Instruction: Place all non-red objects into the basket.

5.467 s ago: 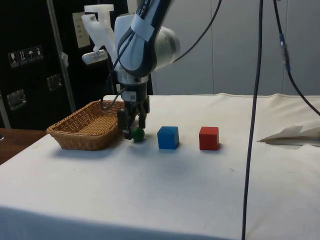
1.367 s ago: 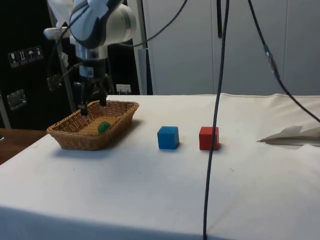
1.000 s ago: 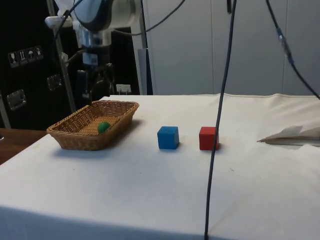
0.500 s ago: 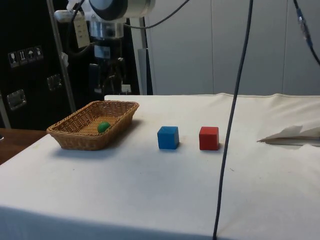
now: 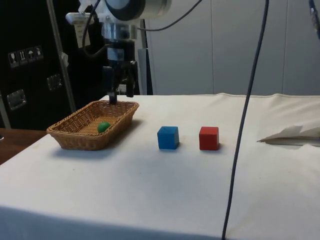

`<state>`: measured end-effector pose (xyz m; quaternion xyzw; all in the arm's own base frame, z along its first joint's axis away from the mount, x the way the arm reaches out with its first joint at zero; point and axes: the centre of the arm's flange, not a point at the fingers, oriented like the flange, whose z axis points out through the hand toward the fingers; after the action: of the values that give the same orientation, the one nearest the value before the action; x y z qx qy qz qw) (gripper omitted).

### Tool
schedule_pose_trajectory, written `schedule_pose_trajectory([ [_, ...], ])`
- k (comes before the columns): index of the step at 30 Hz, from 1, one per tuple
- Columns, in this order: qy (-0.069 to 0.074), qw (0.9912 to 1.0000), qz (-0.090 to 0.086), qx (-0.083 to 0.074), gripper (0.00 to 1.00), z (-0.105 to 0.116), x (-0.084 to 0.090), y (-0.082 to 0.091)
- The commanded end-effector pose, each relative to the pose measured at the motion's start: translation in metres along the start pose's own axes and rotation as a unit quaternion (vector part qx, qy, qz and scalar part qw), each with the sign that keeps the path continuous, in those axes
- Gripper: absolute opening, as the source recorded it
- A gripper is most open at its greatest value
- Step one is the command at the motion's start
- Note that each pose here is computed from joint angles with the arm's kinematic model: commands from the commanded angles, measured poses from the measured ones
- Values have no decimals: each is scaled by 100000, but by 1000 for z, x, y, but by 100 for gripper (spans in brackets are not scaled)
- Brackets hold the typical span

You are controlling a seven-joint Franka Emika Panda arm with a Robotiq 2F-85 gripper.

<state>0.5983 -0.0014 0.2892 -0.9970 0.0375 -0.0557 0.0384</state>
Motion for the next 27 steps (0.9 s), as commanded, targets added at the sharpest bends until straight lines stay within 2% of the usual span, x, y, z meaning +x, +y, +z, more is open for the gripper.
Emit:
schedule_pose_trajectory([
  [1,277,99999,-144,-67,100,-2,-8,0],
  [8,-539,99994,-663,638,100,-8,-30,3],
  [9,-907,99989,-549,1021,100,-7,-27,3],
  [13,-1024,99979,-1633,650,100,-11,-42,4],
  [16,-1333,99964,-2306,405,100,-10,-49,5],
  [17,-1672,99963,-1973,808,100,-11,-47,5],
  [19,-1562,99946,-2878,116,100,-9,-54,6],
  [24,-2073,99909,-3703,-468,100,-3,-64,4],
  [25,-2511,99903,-3617,-12,100,-3,-62,5],
  [27,-2229,99893,-4005,-661,100,0,-68,4],
])
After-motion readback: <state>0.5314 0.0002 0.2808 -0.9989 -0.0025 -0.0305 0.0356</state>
